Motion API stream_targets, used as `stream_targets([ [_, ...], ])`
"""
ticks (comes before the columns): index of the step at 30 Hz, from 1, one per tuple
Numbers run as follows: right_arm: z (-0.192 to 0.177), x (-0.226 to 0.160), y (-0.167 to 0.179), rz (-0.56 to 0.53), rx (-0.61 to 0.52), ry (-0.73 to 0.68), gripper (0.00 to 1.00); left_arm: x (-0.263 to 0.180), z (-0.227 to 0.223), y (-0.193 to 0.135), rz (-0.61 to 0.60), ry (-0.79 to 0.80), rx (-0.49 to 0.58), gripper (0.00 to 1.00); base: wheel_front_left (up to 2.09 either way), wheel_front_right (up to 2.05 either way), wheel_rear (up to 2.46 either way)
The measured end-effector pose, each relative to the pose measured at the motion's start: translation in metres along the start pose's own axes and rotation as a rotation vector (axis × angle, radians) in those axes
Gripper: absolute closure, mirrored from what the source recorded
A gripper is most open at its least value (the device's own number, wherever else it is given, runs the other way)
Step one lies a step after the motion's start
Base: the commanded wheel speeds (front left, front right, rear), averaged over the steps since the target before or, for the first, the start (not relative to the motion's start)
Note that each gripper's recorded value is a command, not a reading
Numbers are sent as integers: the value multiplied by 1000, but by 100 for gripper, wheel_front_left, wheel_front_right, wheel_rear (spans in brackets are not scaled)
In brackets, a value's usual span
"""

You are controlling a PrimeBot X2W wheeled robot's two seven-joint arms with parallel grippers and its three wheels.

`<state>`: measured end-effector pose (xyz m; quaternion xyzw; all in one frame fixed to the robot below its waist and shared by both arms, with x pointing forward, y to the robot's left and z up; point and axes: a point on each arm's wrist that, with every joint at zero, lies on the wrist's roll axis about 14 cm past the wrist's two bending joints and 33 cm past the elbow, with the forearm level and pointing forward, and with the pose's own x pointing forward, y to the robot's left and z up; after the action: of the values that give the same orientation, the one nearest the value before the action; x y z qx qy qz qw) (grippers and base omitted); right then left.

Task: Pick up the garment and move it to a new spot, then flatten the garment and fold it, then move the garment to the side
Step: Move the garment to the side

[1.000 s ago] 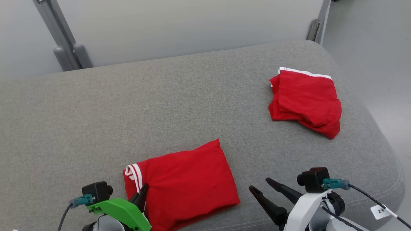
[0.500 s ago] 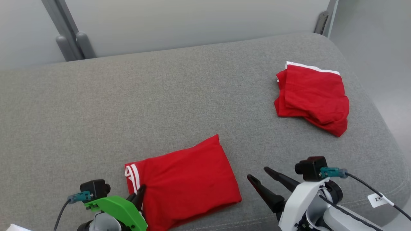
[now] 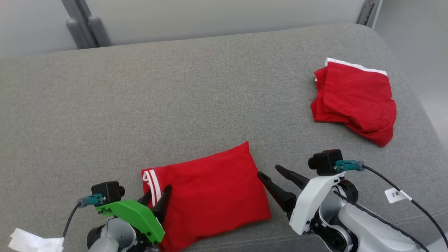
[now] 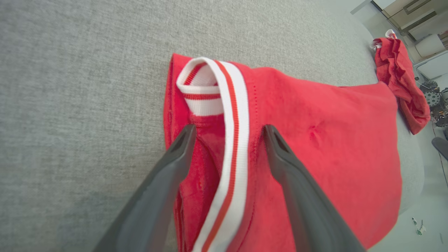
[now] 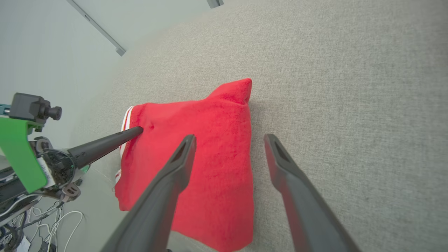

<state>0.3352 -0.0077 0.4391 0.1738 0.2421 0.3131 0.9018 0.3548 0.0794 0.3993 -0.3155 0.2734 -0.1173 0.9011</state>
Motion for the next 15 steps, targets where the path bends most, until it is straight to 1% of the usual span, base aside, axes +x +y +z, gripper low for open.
stream_targets([
  [5,-12,9,-5,-5,38,57,0,3,5,4,10,-9,2,0,0,0,0],
  [12,-15,25,-17,-16,50,102,0,10,12,8,22,-24,-2,0,0,0,0],
  [15,-16,32,-17,-9,81,112,0,11,15,11,30,-36,-4,0,0,0,0],
])
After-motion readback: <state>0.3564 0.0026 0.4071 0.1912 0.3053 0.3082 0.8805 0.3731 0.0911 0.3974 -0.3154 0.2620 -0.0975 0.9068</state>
